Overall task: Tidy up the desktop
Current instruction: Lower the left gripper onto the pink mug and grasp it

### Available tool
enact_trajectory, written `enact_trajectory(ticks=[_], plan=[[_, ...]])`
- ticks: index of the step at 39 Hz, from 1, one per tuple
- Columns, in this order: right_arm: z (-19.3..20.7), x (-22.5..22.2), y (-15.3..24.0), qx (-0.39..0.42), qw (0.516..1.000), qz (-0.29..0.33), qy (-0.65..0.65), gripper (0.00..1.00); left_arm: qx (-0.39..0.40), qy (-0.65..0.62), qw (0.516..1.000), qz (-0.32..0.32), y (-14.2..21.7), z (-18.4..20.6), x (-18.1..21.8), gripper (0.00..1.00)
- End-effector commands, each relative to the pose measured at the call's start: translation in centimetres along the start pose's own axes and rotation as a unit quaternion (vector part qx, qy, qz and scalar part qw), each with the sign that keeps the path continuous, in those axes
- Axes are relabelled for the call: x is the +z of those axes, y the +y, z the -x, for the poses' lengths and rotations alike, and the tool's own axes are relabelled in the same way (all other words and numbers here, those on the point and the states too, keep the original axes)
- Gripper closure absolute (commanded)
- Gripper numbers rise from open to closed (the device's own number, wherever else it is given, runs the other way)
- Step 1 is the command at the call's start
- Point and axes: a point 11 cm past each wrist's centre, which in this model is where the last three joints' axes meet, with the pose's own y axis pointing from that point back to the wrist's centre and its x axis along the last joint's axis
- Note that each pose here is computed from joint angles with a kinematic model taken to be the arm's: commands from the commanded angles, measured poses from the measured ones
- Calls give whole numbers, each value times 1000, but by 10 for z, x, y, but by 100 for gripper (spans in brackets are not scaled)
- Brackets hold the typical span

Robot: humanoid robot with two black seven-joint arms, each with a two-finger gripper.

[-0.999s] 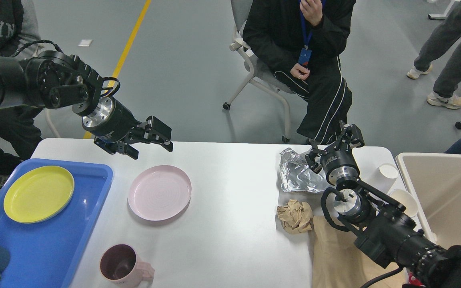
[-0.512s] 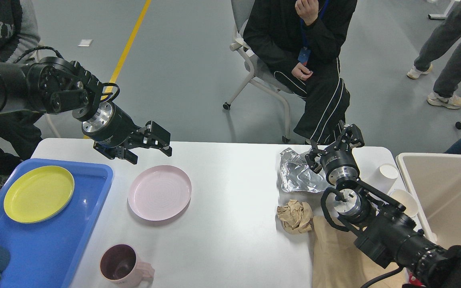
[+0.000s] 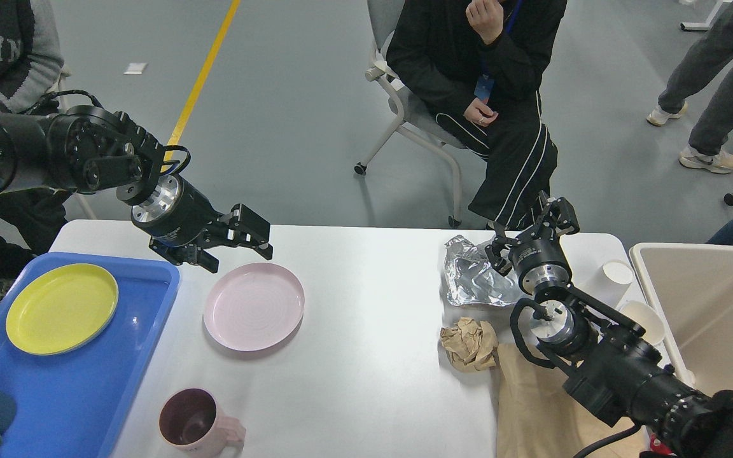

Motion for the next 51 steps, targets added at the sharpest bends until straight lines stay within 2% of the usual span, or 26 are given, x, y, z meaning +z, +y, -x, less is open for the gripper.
enact_trajectory(ticks=[1,15,27,31,37,40,51], plan=[[0,0,0,-1,1000,0,0,0,-12,4,1000,17,-8,6,7,1],[0,0,0,-1,1000,0,0,0,-81,46,995,25,-42,43,-12,1],[1,0,0,-1,1000,0,-1,0,-141,63,987,43,-72,80,-6,1],[0,0,0,0,1000,0,-1,0,-148,59,987,15,-73,86,-16,1],[0,0,0,-1,1000,0,0,0,-162,11,981,-107,-68,92,-53,1],[0,0,0,0,1000,1,0,0,-168,-2,975,-144,-65,96,-64,1],[0,0,0,-1,1000,0,0,0,-184,-80,949,-242,-61,112,-92,1]])
